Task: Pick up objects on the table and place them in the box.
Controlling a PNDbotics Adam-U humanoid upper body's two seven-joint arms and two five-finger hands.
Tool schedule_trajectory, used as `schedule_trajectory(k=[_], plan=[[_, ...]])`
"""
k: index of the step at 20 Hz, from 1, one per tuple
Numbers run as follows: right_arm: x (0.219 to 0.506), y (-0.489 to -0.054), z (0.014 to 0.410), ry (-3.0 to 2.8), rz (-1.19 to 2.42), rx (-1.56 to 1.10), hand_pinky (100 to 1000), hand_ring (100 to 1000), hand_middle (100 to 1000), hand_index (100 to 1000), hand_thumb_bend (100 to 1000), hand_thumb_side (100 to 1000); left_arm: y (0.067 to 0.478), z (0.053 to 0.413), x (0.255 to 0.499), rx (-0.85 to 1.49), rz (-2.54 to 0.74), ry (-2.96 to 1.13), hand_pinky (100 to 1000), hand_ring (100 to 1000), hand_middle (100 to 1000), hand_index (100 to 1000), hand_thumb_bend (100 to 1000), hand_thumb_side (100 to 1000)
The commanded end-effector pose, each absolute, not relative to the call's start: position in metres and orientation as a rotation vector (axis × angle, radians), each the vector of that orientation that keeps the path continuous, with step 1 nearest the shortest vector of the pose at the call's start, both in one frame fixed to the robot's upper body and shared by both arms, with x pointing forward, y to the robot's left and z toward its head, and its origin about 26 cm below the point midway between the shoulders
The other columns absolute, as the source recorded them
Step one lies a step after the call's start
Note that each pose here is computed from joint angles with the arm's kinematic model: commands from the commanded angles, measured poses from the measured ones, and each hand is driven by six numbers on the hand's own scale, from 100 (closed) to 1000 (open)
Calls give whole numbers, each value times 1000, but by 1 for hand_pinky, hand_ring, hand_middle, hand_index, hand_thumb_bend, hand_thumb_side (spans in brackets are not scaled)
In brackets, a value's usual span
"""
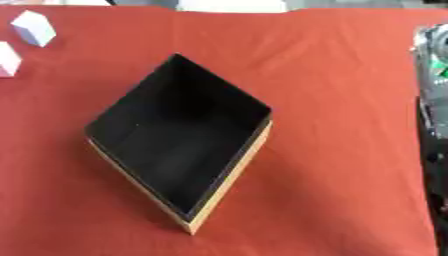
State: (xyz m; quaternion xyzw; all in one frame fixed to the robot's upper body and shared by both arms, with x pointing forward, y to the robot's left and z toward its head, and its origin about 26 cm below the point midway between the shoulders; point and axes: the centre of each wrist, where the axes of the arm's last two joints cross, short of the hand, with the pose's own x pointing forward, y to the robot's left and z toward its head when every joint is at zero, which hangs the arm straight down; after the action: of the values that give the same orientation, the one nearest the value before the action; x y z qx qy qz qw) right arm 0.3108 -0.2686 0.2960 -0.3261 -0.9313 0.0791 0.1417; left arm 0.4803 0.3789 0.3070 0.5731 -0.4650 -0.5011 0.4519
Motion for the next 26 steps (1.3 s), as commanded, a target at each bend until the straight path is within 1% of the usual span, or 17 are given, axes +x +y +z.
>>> schedule_trajectory(k=[1, 3, 4, 6, 9, 11, 15, 17, 18, 20, 24, 26], plan=[[306, -269, 305, -2717, 236, -966, 799, 680, 614, 798, 100, 677, 389, 318, 476, 1379, -1264, -1141, 708, 794, 839, 896, 416, 101], [306, -269, 305, -2717, 236, -965, 799, 680, 613, 798, 100, 677, 390, 317, 476, 1343, -1287, -1133, 734, 812, 864, 903, 454, 161], [306, -269, 305, -2717, 237, -965, 799, 680, 613, 798, 100, 677, 390, 317, 476, 1329, -1298, -1128, 737, 814, 865, 903, 460, 164], [306, -269, 305, -2717, 237, -964, 799, 680, 613, 797, 100, 677, 389, 318, 476, 1308, -1325, -1116, 756, 822, 874, 886, 527, 166], [306, -269, 305, -2717, 237, -965, 799, 680, 613, 797, 100, 677, 387, 324, 475, 1295, -1353, -1103, 771, 827, 875, 891, 587, 185], [306, -269, 305, -2717, 237, -965, 799, 679, 613, 797, 100, 677, 386, 326, 474, 1279, -1373, -1082, 798, 843, 887, 896, 619, 255], [306, -270, 305, -2717, 236, -965, 799, 679, 613, 797, 100, 677, 382, 334, 472, 1207, -1411, -1023, 819, 856, 894, 909, 673, 314], [306, -270, 305, -2717, 235, -964, 799, 679, 613, 797, 100, 677, 382, 335, 472, 1193, -1425, -978, 833, 864, 896, 918, 736, 325], [306, -270, 305, -2717, 235, -964, 799, 679, 612, 797, 100, 677, 381, 335, 472, 1195, -1432, -950, 837, 866, 893, 918, 757, 337], [306, -270, 305, -2717, 235, -965, 799, 679, 612, 797, 100, 677, 380, 334, 472, 1205, -1443, -899, 842, 870, 893, 918, 787, 330], [306, -270, 306, -2717, 233, -963, 799, 679, 611, 797, 100, 677, 379, 327, 475, 1222, -1460, -829, 833, 869, 890, 925, 810, 320], [306, -270, 306, -2717, 232, -961, 799, 678, 611, 797, 100, 677, 379, 321, 477, 1218, -1470, -814, 816, 858, 875, 930, 799, 328]])
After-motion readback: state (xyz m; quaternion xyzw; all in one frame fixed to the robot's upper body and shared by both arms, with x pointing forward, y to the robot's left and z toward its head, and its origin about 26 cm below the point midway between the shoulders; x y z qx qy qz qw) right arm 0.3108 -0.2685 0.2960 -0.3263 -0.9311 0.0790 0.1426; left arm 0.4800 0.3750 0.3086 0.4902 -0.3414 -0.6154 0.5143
